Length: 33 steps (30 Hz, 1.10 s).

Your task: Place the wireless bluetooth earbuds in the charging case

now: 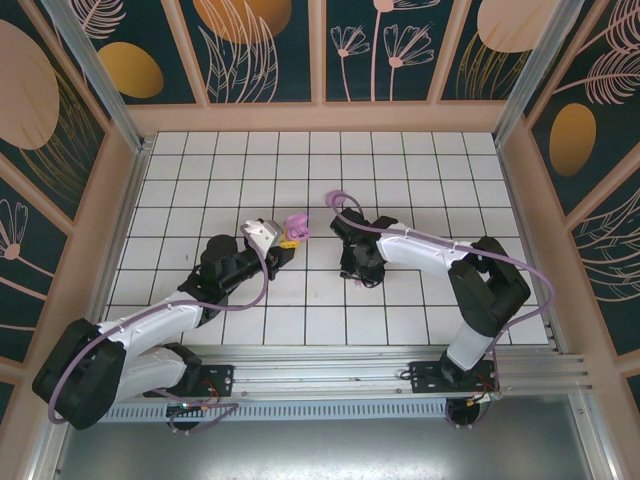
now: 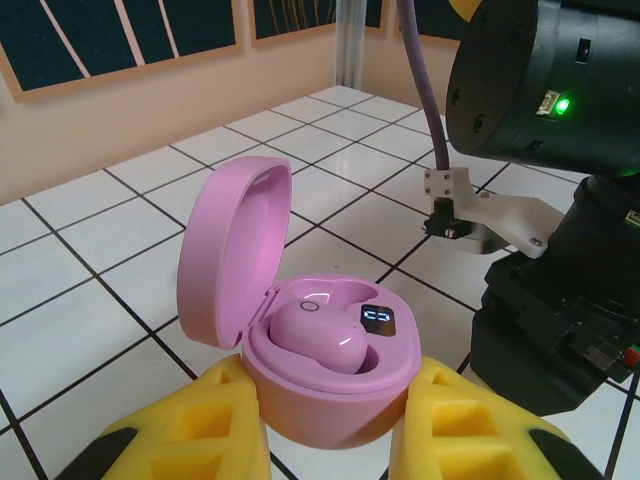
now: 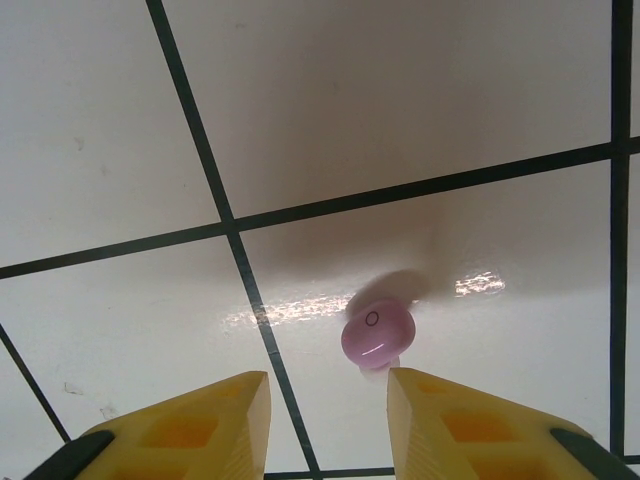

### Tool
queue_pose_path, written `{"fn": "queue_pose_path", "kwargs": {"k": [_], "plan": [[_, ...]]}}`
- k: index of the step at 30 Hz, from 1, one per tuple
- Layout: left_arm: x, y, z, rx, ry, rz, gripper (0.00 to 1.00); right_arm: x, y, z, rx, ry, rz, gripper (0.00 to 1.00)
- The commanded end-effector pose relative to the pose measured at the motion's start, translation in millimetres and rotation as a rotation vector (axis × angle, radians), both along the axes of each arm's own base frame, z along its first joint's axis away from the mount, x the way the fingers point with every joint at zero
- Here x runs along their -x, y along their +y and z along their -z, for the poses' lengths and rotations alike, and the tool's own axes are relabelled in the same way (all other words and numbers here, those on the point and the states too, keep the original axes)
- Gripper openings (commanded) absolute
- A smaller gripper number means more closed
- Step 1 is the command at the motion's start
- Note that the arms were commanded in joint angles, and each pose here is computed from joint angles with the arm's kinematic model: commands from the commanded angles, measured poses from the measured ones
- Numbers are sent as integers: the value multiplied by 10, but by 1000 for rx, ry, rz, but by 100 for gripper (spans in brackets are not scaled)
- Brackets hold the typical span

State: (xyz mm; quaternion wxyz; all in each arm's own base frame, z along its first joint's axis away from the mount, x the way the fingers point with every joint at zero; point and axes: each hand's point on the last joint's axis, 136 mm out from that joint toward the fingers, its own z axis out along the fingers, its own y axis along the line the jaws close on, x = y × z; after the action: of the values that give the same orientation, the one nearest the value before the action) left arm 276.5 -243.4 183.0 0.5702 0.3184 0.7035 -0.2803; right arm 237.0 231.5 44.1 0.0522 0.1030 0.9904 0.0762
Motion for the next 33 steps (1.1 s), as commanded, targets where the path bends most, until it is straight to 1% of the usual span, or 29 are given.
{"fn": "queue_pose_path", "kwargs": {"k": [1,23,28,33], "plan": [[12,-49,-71,7,-34,25,5,62,-66,105,44,31,19,36],[1,-71,-97,2,-36,34,5,61,-141,298,98,60,5,36],[3,-64,-100,1,-39,31,5,20,-156,311,107,45,2,35],[7,-59,-97,2,-36,31,5,5,-143,346,117,50,-18,32]]}}
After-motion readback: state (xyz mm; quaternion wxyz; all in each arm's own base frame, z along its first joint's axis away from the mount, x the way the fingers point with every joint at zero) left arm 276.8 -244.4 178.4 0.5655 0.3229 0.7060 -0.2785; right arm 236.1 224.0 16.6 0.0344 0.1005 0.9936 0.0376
